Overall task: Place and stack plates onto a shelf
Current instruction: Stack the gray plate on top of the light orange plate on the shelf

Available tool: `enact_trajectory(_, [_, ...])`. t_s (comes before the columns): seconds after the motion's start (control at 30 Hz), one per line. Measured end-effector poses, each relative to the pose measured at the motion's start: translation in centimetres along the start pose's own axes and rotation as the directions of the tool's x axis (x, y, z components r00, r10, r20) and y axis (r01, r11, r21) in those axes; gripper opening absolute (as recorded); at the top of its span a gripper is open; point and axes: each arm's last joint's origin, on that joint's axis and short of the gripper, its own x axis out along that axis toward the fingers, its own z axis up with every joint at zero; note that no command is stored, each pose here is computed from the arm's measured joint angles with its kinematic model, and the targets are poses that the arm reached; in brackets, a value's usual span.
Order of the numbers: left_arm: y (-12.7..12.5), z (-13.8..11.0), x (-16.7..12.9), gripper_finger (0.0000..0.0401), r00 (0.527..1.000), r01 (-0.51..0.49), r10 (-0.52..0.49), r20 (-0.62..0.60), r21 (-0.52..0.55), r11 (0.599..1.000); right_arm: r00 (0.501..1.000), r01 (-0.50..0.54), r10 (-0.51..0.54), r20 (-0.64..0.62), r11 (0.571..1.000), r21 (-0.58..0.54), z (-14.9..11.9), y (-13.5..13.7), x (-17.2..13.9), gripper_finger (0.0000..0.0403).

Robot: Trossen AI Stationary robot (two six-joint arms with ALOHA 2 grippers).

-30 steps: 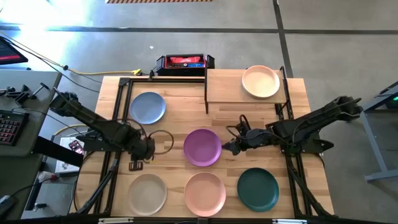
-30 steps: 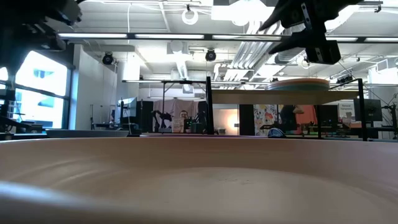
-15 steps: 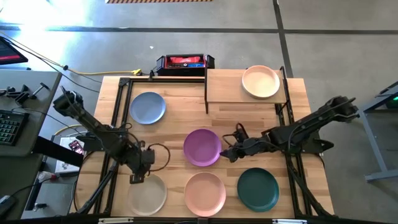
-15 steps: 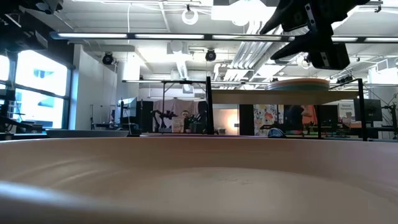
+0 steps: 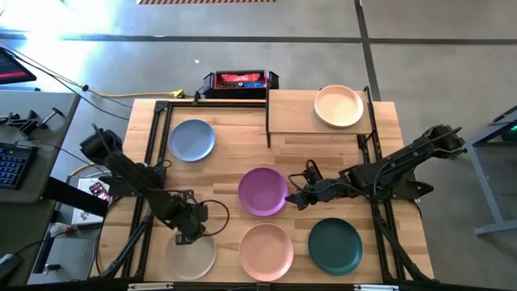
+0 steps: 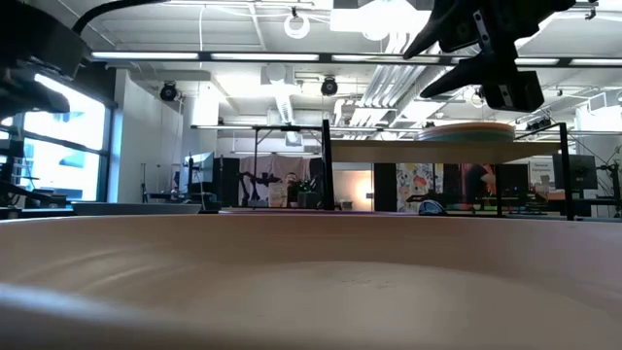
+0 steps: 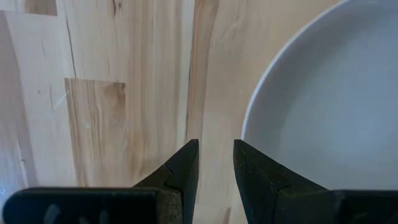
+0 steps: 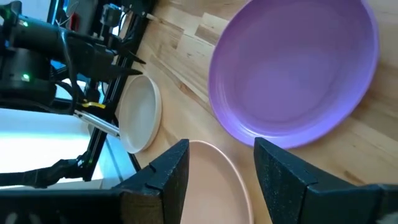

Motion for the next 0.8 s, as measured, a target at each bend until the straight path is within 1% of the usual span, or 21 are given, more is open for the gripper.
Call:
enact_trajectory(0.1, [-0.1, 0.1, 0.2, 0.0087, 1.0, 0.005, -0.005, -0.003, 0.0, 1.0, 1.0, 0.001, -0.001, 0.003, 1.0, 0.0, 0.0, 0.0, 0.0, 0.0163])
enact_trajectory(0.23, [-0.5, 0.4, 0.2, 0.0087, 0.998, 0.054, -0.054, 0.017, 0.0, 0.999, 1.0, 0.001, -0.001, 0.003, 1.0, -0.008, 0.0, 0.0, 0.0, 0.0163])
enact_trajectory(0.33, [-0.8, 0.5, 0.1, 0.0087, 0.997, 0.073, -0.073, 0.036, 0.014, 0.997, 1.0, 0.001, -0.001, 0.003, 1.0, -0.008, 0.0, 0.0, 0.0, 0.0163])
enact_trajectory(0.53, [-0.8, 0.5, 0.1, 0.0087, 0.997, 0.073, -0.074, 0.038, 0.016, 0.997, 1.0, 0.001, -0.001, 0.003, 1.0, -0.01, 0.0, 0.0, 0.0, 0.0163])
enact_trajectory(0.67, [-0.9, 0.6, 0.2, 0.0087, 0.996, 0.079, -0.081, 0.047, 0.049, 0.996, 1.0, 0.001, -0.001, 0.003, 1.0, -0.012, 0.0, 0.0, 0.0, 0.0163])
enact_trajectory(0.8, [-1.0, 0.6, 0.7, 0.0087, 0.997, 0.062, -0.064, 0.033, 0.066, 0.996, 1.0, 0.001, -0.001, 0.003, 1.0, -0.012, 0.0, 0.0, 0.0, 0.0163])
